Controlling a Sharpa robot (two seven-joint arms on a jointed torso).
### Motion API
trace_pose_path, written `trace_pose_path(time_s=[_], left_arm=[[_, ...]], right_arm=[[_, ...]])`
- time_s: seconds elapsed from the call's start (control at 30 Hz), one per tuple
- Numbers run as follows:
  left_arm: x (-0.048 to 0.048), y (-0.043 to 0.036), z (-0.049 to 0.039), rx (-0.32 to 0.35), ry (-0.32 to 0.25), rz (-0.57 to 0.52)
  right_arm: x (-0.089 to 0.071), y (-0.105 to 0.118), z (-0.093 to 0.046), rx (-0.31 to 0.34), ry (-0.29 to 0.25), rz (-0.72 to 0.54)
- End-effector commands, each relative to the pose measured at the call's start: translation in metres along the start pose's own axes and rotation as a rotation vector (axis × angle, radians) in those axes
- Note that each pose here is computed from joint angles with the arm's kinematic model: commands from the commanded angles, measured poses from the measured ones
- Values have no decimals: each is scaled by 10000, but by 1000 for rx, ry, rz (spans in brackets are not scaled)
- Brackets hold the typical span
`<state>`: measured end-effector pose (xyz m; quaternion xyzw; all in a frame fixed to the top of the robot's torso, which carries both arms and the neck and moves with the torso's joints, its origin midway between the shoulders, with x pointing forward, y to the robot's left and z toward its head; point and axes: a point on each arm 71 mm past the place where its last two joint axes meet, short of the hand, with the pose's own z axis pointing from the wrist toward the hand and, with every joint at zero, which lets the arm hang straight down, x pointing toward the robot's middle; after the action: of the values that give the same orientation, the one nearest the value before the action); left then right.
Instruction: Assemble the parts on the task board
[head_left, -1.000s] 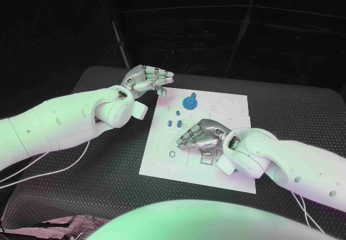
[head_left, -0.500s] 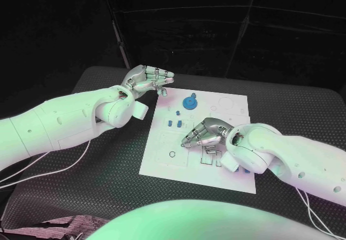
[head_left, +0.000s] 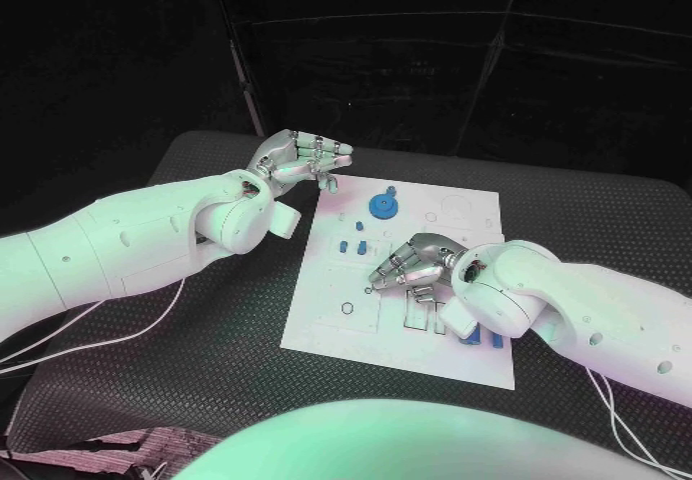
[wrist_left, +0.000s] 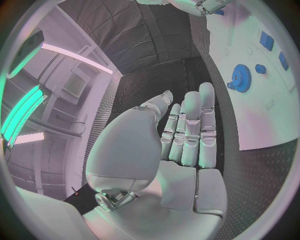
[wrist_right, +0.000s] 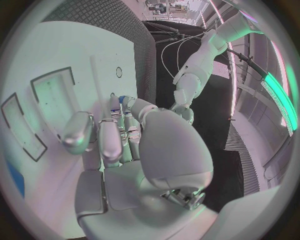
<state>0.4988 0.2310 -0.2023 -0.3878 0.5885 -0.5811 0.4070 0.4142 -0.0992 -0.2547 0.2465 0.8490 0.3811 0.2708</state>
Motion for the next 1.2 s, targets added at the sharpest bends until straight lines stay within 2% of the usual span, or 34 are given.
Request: trace_pose_path(time_s=[0.03, 0.5, 1.2], left_arm=[[15, -16, 7, 5, 10, -7], [12, -14, 8, 3, 11, -7], [11, -12, 7, -1, 12, -8]], right_arm=[[18, 7, 17, 18, 16, 20], [70, 48, 39, 15, 41, 26], [78, 65, 77, 22, 23, -13]])
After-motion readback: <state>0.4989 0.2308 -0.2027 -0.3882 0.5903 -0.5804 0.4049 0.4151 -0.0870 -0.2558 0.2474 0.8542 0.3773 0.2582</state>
